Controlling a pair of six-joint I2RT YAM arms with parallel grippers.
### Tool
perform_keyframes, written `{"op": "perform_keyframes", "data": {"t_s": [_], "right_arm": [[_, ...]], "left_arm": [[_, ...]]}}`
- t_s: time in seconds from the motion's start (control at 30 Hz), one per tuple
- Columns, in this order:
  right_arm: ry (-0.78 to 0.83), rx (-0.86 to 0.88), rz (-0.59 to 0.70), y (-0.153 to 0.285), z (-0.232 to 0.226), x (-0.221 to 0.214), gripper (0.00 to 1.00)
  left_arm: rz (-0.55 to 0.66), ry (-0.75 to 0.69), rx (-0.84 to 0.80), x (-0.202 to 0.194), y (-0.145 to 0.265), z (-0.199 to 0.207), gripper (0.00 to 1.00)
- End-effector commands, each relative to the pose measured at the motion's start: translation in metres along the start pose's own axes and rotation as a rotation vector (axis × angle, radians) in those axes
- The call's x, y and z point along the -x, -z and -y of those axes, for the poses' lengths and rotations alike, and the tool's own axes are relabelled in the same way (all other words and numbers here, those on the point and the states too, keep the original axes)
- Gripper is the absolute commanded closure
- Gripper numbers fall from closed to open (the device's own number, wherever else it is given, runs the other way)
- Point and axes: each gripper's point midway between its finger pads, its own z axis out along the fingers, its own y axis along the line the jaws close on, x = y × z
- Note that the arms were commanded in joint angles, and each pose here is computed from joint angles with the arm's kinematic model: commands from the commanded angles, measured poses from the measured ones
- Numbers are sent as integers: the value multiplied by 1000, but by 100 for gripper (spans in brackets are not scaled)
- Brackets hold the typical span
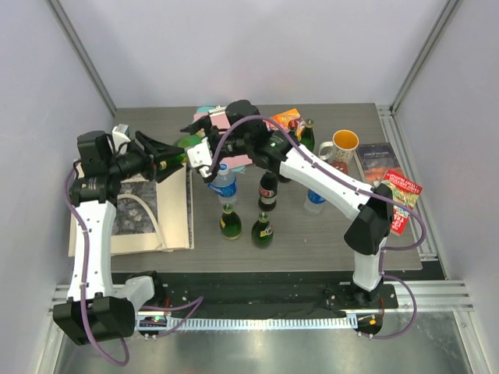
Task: Take the beverage out of the canvas bag
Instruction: Place the drink at the center of the board.
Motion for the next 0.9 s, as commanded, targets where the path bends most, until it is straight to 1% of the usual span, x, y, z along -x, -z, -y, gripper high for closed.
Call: {"op": "perform_keyframes", "data": {"t_s": [0.0,0.17,0.33,0.43,0.53,0.57,0.63,0.7,0.73,0.8,0.87], "right_arm": [[154,16,-70,0,-2,-18,0],[171,49,-76,-3,-14,-26,0],[161,50,-39,-6,-14,-17,1],[159,42,-35,-6,-12,-15,5],[150,38,-36,-6,-13,-14,12],[146,37,-36,-7,-13,-14,17],[148,33,-35,-7,-13,-12,23],[145,25,-31,-7,-12,-11,34],[152,16,-26,-8,-10,-10,43],[157,7,-18,-9,-10,-8,48],[165,-29,1,-8,-4,-2,70]], "left_arm": [[-77,-163,-160,-20,16,50,100],[-99,-164,-159,-24,14,51,100],[-107,-160,-148,-25,12,48,100],[-106,-158,-143,-24,12,47,100],[-105,-157,-141,-25,12,47,100],[-104,-160,-143,-25,13,48,100],[-106,-158,-141,-25,12,48,100],[-106,-164,-146,-25,13,50,100],[-104,-164,-145,-25,14,51,100],[-105,-163,-144,-25,13,50,100],[-105,-160,-139,-25,13,48,100]]}}
